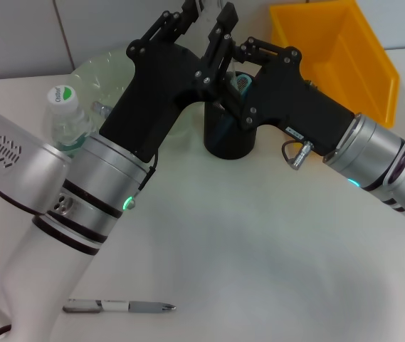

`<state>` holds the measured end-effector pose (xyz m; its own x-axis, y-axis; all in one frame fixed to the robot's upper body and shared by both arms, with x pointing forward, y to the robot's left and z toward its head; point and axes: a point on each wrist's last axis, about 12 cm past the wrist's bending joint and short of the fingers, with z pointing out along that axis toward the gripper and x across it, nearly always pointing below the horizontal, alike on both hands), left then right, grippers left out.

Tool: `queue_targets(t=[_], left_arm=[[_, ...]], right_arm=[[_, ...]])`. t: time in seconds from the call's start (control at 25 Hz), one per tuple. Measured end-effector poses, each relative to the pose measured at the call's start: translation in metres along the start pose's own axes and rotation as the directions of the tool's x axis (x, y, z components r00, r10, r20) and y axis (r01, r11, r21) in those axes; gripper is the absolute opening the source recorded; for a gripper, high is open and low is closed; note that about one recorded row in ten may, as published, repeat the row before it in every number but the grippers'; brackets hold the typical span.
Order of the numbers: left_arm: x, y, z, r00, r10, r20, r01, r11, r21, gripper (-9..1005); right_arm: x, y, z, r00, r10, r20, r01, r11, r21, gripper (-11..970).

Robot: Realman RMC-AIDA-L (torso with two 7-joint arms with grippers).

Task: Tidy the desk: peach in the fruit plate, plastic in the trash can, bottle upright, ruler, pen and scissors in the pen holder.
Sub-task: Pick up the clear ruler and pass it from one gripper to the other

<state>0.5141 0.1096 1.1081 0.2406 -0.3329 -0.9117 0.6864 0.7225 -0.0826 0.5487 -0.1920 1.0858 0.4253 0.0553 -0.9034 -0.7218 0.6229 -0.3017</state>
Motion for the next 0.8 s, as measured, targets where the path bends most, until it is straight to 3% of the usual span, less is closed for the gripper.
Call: queue_targets(t=[0.2,0.8], left_arm=[[0.0003,0.0001,0.0,1.0,0.001,-0.001,-0.001,1.0,0.001,400],[0.0005,-0.0004,0.0016,1.0,0.006,-0.003,-0.006,1.0,0.01,401]], right_arm=[[-0.0004,-0.0009,0.0011,1.0,0.0,0.004,0.0,1.0,0.006,238],[-0.0014,-0.0014,0.0048,1.0,0.011,0.015,-0.012,1.0,0.023,190]])
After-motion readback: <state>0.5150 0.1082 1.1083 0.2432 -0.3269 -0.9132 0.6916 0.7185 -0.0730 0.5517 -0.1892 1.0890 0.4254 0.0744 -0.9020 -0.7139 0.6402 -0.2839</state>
